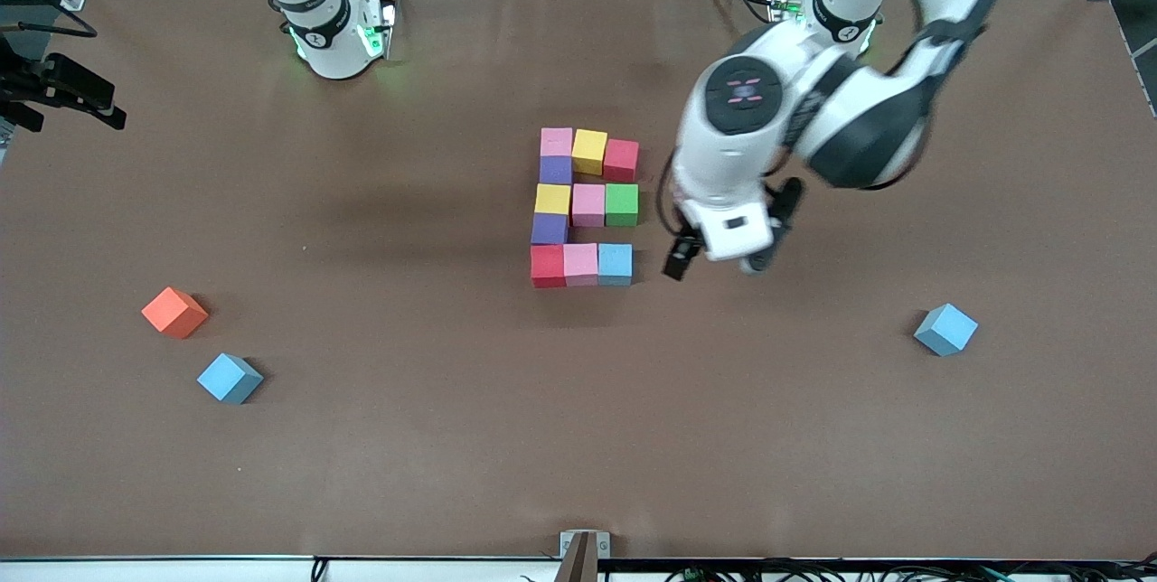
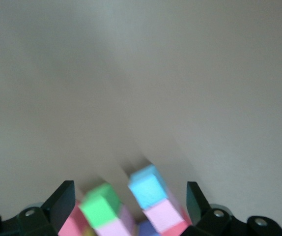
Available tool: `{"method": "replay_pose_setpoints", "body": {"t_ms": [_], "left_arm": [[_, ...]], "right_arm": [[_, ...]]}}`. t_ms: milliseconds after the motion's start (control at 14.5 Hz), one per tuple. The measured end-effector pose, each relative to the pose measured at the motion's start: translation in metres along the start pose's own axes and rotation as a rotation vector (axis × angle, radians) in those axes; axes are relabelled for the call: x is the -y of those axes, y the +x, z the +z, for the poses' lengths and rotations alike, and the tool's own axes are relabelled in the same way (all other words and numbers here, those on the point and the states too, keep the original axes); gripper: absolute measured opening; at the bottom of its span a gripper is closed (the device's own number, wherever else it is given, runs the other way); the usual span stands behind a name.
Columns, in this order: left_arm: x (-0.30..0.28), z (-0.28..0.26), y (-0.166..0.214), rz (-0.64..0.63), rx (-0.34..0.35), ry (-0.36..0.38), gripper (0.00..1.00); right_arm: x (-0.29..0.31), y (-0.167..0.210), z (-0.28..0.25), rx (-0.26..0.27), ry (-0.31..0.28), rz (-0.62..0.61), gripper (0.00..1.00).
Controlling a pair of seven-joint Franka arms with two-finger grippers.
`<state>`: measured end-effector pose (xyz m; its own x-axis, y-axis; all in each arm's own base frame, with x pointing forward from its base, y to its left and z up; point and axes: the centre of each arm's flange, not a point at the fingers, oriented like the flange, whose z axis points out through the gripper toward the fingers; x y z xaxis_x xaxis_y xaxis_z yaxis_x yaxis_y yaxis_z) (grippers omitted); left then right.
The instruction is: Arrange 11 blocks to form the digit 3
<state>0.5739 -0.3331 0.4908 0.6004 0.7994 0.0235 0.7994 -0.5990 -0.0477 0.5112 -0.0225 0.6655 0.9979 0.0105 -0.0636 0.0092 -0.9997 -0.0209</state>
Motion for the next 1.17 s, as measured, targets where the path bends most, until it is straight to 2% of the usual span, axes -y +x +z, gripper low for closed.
{"method": "replay_pose_setpoints", "body": {"t_ms": [138, 275, 619, 894, 1170], "left_arm": [[0.031, -0.03, 0.055, 0.137, -0.021, 0.038, 1.0], [0.057, -0.051, 0.095, 0.256, -0.037, 0.064, 1.0], [0.109, -0.093, 0.157, 0.51, -0.045, 0.122, 1.0], [0.162, -0.14, 0.198, 0.735, -0.068, 0.113, 1.0], [0.219, -0.154, 0.236, 0.825, 0.017, 0.035, 1.0]], "right_arm": [[0.0, 0.0, 0.0, -0.001, 0.0, -0.001, 1.0], [0.001, 0.0, 0.0, -0.002, 0.001, -0.014, 1.0], [0.003, 0.0, 0.0, -0.004, 0.02, -0.04, 1.0], [0.005, 0.001, 0.0, -0.006, 0.038, -0.043, 1.0], [0.001, 0.0, 0.0, -0.003, 0.001, -0.04, 1.0]]}}
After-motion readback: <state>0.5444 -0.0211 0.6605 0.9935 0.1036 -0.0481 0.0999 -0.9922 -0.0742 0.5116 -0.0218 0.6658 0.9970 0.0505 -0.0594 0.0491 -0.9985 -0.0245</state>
